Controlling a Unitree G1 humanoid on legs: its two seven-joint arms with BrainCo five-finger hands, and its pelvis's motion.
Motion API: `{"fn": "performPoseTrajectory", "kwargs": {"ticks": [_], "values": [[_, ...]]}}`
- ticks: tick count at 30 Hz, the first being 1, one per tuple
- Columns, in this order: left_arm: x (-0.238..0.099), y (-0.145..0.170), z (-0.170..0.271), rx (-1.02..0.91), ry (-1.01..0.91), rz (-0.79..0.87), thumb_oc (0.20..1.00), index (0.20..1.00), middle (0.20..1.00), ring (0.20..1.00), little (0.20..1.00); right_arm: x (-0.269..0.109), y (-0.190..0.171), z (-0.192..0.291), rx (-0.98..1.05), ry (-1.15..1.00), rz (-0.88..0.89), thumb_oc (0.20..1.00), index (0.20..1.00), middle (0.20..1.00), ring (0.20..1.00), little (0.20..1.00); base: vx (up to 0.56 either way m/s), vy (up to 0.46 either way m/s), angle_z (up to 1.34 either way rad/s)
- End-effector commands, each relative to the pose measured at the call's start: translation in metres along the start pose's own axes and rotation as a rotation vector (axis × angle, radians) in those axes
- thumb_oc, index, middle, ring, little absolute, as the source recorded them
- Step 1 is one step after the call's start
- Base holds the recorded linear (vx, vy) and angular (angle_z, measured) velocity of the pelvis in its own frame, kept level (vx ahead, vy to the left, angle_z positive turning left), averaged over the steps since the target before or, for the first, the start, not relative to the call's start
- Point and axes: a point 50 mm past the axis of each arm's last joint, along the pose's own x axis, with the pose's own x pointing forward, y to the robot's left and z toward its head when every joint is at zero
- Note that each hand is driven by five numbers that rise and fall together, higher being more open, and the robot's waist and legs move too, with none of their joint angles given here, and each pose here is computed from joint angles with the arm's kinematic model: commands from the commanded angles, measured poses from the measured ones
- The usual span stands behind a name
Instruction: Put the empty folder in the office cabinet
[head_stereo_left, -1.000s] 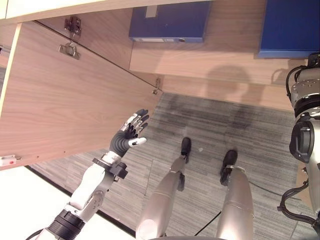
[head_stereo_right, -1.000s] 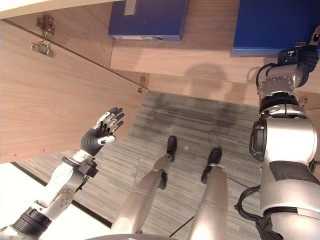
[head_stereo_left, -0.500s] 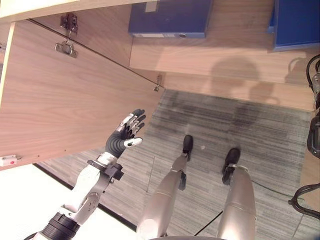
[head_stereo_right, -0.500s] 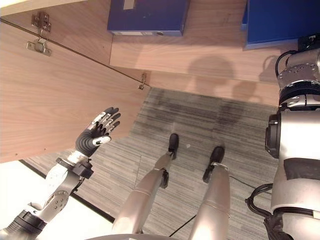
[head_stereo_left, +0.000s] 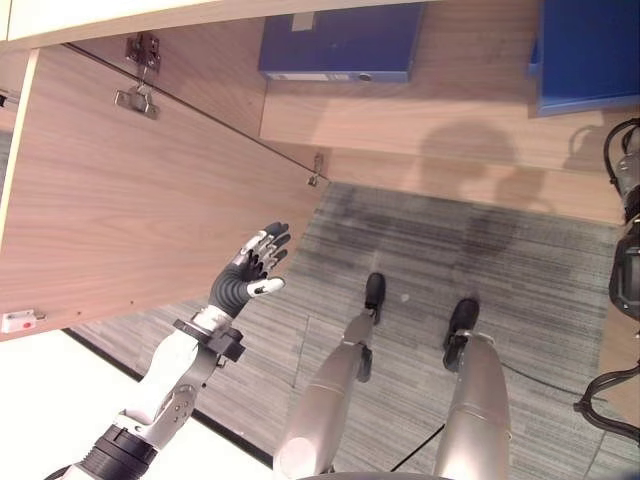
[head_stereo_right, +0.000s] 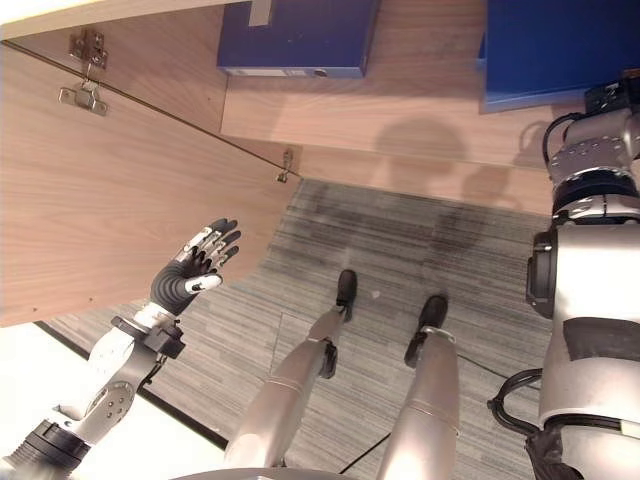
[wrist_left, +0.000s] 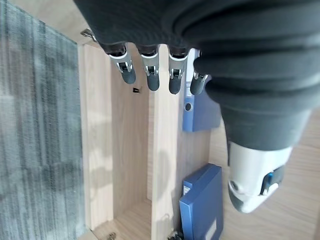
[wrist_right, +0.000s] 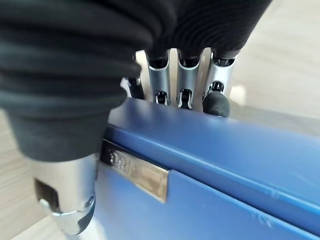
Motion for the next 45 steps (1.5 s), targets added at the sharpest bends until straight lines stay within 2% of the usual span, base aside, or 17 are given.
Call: {"fn": "performPoseTrajectory", "kwargs": {"ticks": [1, 8, 15, 22, 32, 45], "values": [[0.01, -0.005, 0.013, 0.0, -0.087, -0.02, 1.0, 1.0, 1.0, 1.0, 1.0, -0.006, 0.018, -0.001, 0.058, -0.006, 0.089, 1.0, 1.0, 1.0, 1.0, 1.0, 0.0, -0.001, -0.09], [0.012, -0.004, -0.001, -0.054, -0.062, -0.007, 1.0, 1.0, 1.0, 1.0, 1.0, -0.007, -0.021, -0.044, 0.132, 0.07, 0.067, 1.0, 1.0, 1.0, 1.0, 1.0, -0.01, 0.005, -0.03], [0.0, 0.005, -0.023, -0.095, 0.012, 0.024, 1.0, 1.0, 1.0, 1.0, 1.0, -0.011, -0.067, -0.07, 0.197, 0.08, 0.081, 1.0, 1.0, 1.0, 1.0, 1.0, -0.01, 0.002, -0.01], [-0.01, 0.01, -0.033, -0.113, 0.051, 0.056, 1.0, 1.0, 1.0, 1.0, 1.0, -0.016, -0.089, -0.085, 0.19, 0.105, 0.071, 1.0, 1.0, 1.0, 1.0, 1.0, -0.02, 0.008, 0.0], [-0.016, 0.013, -0.034, -0.143, 0.033, 0.095, 1.0, 1.0, 1.0, 1.0, 1.0, -0.031, -0.138, -0.116, 0.166, 0.181, -0.001, 1.0, 1.0, 1.0, 1.0, 1.0, -0.01, 0.003, -0.02], [-0.02, 0.016, -0.036, -0.173, 0.0, 0.156, 1.0, 1.0, 1.0, 1.0, 1.0, -0.056, -0.184, -0.144, 0.146, 0.26, -0.067, 1.0, 1.0, 1.0, 1.0, 1.0, 0.0, 0.001, -0.01]]}}
